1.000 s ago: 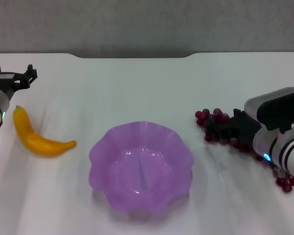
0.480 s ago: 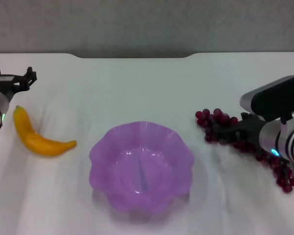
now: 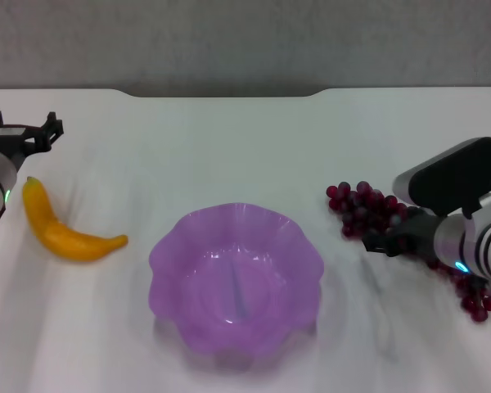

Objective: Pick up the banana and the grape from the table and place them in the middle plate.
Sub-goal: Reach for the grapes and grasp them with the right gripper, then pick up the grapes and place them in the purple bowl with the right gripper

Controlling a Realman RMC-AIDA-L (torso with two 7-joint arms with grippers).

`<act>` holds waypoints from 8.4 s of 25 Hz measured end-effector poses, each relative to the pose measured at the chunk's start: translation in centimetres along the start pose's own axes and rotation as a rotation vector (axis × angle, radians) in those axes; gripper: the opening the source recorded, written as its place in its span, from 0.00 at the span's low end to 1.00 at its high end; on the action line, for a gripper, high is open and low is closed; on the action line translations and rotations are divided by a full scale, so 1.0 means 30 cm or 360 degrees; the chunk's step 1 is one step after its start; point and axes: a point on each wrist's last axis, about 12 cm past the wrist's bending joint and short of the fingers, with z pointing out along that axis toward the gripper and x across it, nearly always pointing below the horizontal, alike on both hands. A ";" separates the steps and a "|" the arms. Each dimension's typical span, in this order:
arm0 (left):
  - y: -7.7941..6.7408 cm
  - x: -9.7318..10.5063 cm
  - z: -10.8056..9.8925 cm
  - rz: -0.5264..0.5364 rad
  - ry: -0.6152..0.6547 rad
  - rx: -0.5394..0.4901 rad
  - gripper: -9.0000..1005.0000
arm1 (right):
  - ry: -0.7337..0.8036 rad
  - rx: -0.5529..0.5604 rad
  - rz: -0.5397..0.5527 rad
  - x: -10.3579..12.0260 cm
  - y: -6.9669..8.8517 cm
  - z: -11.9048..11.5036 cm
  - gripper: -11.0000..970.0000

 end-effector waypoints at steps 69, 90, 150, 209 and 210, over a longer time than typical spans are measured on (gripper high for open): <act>-0.010 0.007 -0.003 -0.0024 0.0012 0.0005 0.89 | 0.0044 0.0164 0.0077 0.110 -0.119 0.075 0.52; -0.006 0.013 -0.005 -0.0018 0.0017 0.0001 0.89 | -0.0032 0.0109 -0.0065 0.098 -0.070 0.077 0.34; -0.003 0.017 -0.007 -0.0012 0.0021 -0.0002 0.89 | -0.0723 0.0083 -0.0106 0.163 -0.018 0.005 0.19; -0.005 0.012 -0.006 -0.0025 0.0010 -0.0001 0.89 | -0.1038 -0.0468 -0.0267 0.056 0.315 -0.062 0.19; -0.005 0.011 -0.006 -0.0025 0.0008 -0.0001 0.89 | -0.1037 -0.0468 -0.0267 0.056 0.315 -0.062 0.19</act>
